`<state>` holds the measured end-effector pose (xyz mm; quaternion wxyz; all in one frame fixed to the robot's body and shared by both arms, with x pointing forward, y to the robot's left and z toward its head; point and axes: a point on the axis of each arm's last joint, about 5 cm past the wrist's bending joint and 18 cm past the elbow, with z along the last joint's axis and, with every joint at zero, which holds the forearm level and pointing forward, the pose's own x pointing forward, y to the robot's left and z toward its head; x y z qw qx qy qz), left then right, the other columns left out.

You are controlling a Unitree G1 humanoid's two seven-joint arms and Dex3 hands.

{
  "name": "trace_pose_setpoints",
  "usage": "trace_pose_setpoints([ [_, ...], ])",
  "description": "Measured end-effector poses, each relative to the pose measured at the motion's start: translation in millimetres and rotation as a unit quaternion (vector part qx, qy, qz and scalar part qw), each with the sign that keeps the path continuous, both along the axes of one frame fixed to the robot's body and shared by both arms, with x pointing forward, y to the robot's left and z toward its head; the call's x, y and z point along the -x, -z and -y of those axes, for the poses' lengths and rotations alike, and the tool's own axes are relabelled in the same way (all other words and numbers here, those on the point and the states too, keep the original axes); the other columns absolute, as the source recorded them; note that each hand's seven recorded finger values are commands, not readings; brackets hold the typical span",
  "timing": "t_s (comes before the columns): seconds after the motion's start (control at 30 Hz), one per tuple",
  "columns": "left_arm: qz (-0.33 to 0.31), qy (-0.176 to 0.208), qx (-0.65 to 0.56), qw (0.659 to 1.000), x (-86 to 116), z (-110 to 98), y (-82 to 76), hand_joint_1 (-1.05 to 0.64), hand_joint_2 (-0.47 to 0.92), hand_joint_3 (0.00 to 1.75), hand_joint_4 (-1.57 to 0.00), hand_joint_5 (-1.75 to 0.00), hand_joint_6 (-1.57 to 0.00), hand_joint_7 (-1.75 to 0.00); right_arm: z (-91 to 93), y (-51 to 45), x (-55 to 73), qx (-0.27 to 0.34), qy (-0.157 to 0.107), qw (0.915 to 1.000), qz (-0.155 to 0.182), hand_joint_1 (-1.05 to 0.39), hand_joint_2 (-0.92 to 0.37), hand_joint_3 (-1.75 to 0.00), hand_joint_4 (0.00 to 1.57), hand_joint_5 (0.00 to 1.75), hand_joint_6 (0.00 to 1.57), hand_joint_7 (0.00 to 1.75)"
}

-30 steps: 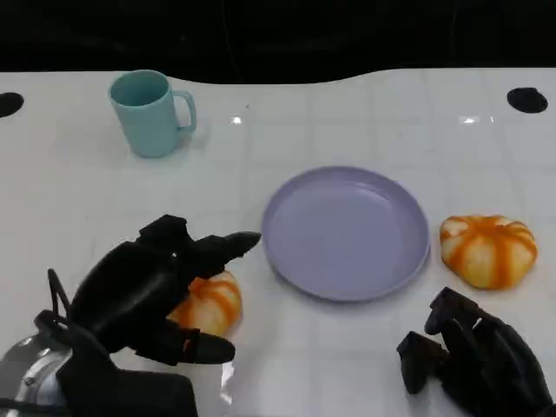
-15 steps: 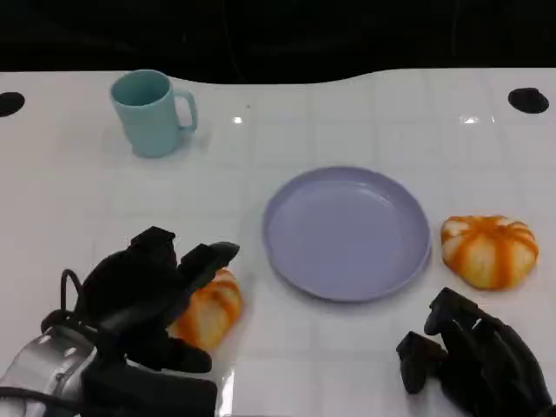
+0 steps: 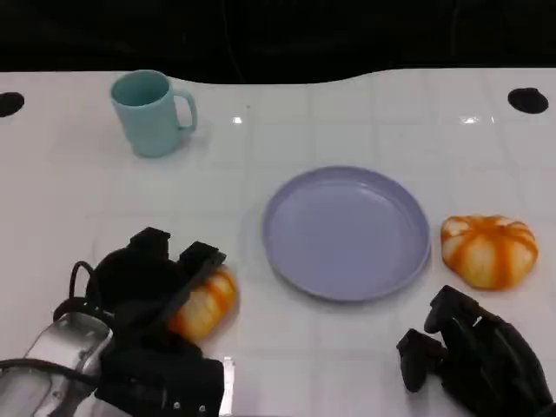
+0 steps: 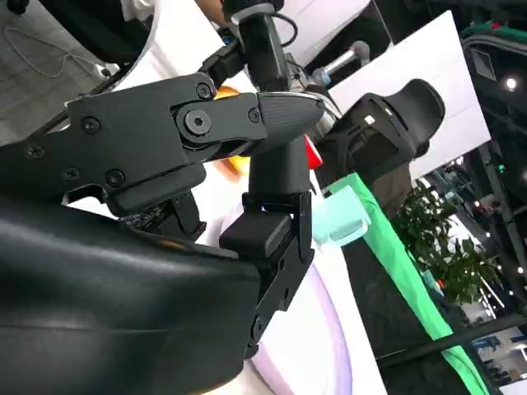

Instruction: Grasp the bread from the table and place it into the plate.

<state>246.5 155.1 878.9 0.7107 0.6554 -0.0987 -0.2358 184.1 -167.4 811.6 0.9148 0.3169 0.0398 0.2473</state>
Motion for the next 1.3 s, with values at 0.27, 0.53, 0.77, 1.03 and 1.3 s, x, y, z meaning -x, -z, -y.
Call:
trace_pose_setpoints([
  [0.27, 0.002, 0.003, 0.02, 1.0, -9.3, -0.6, 9.8, -1.05, 0.26, 1.54, -0.54, -1.74, -0.02, -1.61, 0.2, -0.2, 0.7, 0.001, 0.001, 1.0, 0.0, -0.57, -0.92, -0.24, 0.77, 1.75, 0.67, 1.5],
  [0.53, 0.079, 0.01, 0.115, 0.99, -11.4, -3.8, 27.0, -1.04, 0.7, 1.75, -1.52, -1.74, -1.31, -1.66, 0.2, 0.2, 1.3, 0.001, 0.001, 1.0, -0.002, -0.56, -0.92, -0.23, 0.77, 1.73, 0.66, 1.49],
  [0.77, 0.111, 0.01, 0.152, 0.982, -9.7, -3.9, 39.1, -1.05, 0.7, 1.75, -1.57, -1.75, -1.53, -1.75, 0.2, 0.3, 1.6, 0.0, 0.0, 1.0, -0.003, -0.57, -0.92, -0.22, 0.77, 1.74, 0.67, 1.49],
  [1.03, 0.131, 0.007, 0.159, 0.978, -7.4, -2.6, 47.3, -0.99, 0.74, 1.75, -1.57, -1.75, -1.56, -1.75, 0.4, -0.2, 1.8, 0.001, 0.001, 1.0, -0.002, -0.57, -0.92, -0.22, 0.77, 1.74, 0.67, 1.48],
  [1.3, 0.177, -0.007, 0.189, 0.966, -2.7, -2.5, 54.1, -0.98, 0.91, 1.75, -1.57, -1.75, -1.57, -1.75, 0.5, -0.2, 1.8, 0.001, 0.001, 1.0, -0.002, -0.57, -0.92, -0.22, 0.78, 1.74, 0.68, 1.48],
])
